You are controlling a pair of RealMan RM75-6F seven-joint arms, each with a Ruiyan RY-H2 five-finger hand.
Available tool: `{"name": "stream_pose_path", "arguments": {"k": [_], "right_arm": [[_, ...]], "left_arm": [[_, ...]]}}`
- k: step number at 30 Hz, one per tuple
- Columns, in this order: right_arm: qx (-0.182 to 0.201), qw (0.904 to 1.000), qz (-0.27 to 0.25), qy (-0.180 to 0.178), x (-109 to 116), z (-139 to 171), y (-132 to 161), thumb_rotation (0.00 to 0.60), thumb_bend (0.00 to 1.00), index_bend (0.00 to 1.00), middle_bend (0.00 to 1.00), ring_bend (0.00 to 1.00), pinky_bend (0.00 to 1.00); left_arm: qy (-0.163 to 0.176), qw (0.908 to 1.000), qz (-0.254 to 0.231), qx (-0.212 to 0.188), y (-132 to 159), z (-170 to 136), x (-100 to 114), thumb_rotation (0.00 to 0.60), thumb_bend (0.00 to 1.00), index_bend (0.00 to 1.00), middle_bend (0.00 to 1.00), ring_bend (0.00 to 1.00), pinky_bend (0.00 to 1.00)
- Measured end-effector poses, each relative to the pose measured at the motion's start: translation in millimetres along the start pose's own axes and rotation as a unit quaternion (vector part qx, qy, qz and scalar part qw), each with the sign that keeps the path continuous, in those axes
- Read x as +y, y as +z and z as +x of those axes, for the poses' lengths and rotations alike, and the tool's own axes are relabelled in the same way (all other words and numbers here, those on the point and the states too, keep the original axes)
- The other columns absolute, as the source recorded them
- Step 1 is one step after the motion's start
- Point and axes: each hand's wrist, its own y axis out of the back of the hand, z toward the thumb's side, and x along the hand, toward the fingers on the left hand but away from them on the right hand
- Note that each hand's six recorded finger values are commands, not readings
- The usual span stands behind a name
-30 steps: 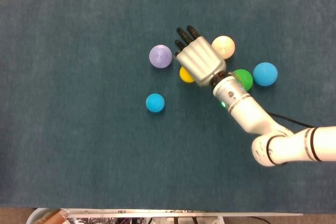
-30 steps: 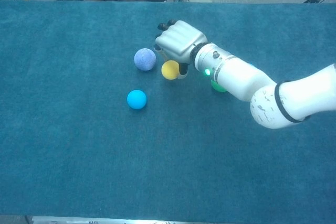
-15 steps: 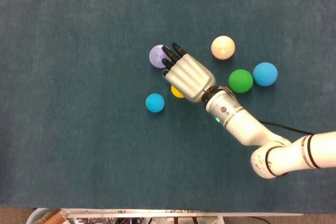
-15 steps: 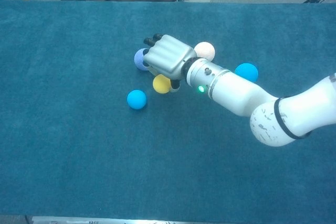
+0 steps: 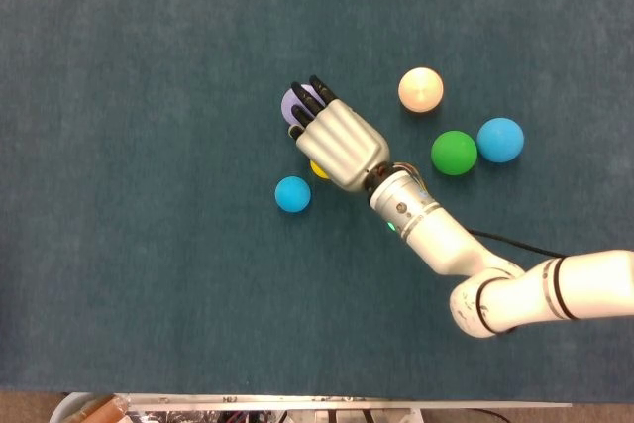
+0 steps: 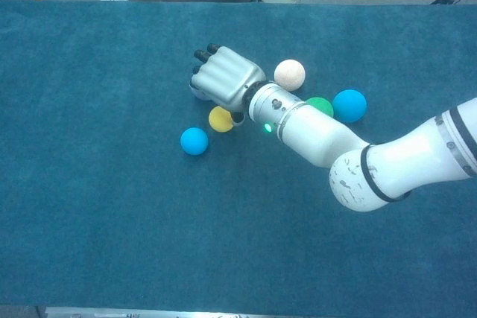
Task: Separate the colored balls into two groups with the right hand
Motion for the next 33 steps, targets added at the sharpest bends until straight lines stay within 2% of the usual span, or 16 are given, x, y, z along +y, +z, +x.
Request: {"name": "stream_pose_path", "arguments": {"k": [4, 17, 33], "right_arm": [[-0.001, 1.0, -0.005, -0.004, 2, -1, 0, 0.6, 0.06, 0.2, 0.25, 0.06, 0.11], [-0.028, 0.9981, -0.054, -0.006, 14, -13, -19, 0.6, 0.06, 0.2, 0.25, 0.06, 0.11], [-0.056, 0.9972, -0.044, 0.023, 13, -48, -33, 0.6, 0.06, 0.23, 0.25, 0.06, 0.12]], "left_arm": [[-0.001, 1.0, 0.0, 0.0, 0, 1, -1, 0.6, 0.44, 0.32, 0.21, 0.21, 0.2], [-0.002, 1.0, 0.001, 0.003, -2, 0, -1, 0.6, 0.44, 0.32, 0.21, 0.21, 0.2], [-0.001, 0.9997, 0.003, 0.022, -10, -6, 1, 0.6, 0.44, 0.32, 0.21, 0.21, 0.2]]}}
